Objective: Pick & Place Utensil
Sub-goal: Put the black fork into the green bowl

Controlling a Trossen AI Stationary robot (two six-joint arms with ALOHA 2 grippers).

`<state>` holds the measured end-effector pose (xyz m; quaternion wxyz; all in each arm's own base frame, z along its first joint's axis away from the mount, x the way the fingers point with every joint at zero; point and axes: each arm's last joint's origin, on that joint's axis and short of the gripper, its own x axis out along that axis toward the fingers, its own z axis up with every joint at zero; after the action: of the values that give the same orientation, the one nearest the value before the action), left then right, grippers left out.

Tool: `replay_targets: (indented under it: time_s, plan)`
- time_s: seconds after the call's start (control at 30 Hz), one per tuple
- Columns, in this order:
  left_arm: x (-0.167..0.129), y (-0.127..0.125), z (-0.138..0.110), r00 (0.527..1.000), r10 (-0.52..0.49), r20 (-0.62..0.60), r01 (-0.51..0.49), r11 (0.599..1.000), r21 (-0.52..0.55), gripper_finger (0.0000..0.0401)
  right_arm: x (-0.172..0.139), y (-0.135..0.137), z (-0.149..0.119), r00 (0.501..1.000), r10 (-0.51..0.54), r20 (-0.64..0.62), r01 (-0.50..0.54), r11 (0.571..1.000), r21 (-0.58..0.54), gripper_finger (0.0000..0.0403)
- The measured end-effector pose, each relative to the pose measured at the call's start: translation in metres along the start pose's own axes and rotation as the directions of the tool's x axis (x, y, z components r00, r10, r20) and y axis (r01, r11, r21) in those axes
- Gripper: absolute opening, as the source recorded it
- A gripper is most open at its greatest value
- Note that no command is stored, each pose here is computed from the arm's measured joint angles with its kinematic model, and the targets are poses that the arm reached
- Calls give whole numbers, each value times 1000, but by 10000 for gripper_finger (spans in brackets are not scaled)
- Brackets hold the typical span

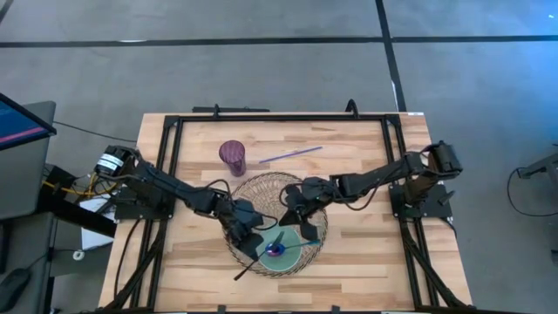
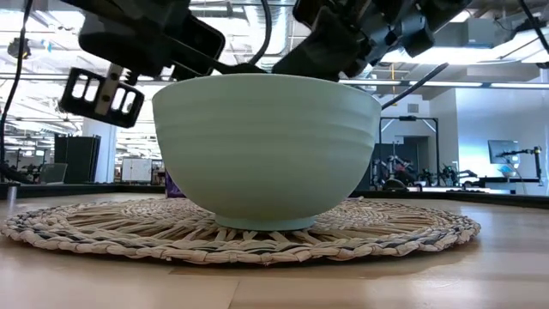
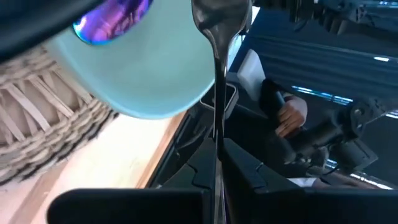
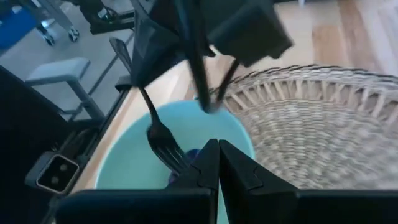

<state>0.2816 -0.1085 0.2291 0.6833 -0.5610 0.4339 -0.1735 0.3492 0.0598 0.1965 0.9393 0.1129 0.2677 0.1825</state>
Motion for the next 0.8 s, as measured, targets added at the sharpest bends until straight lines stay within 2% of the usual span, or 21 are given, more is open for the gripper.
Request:
replay_targets:
  time_s: [0.17, 0.43, 0.7, 0.8]
  plan:
    - [-4, 2, 7, 1000, -6, 1, 7, 996, -94, 14, 15, 1, -9, 1000, 14, -26, -14, 1000, 15, 0]
    - [-1, 5, 8, 999, -6, -40, 1, 992, -126, 14, 17, 9, -7, 999, 35, -19, -35, 999, 14, 0]
    - [13, 22, 13, 993, 36, -112, -55, 984, -172, 18, 27, 19, -12, 998, 60, -17, -60, 998, 3, 0]
    - [16, 27, 14, 991, 41, -128, -64, 981, -184, 23, 35, 20, -23, 997, 53, -55, -52, 998, 21, 0]
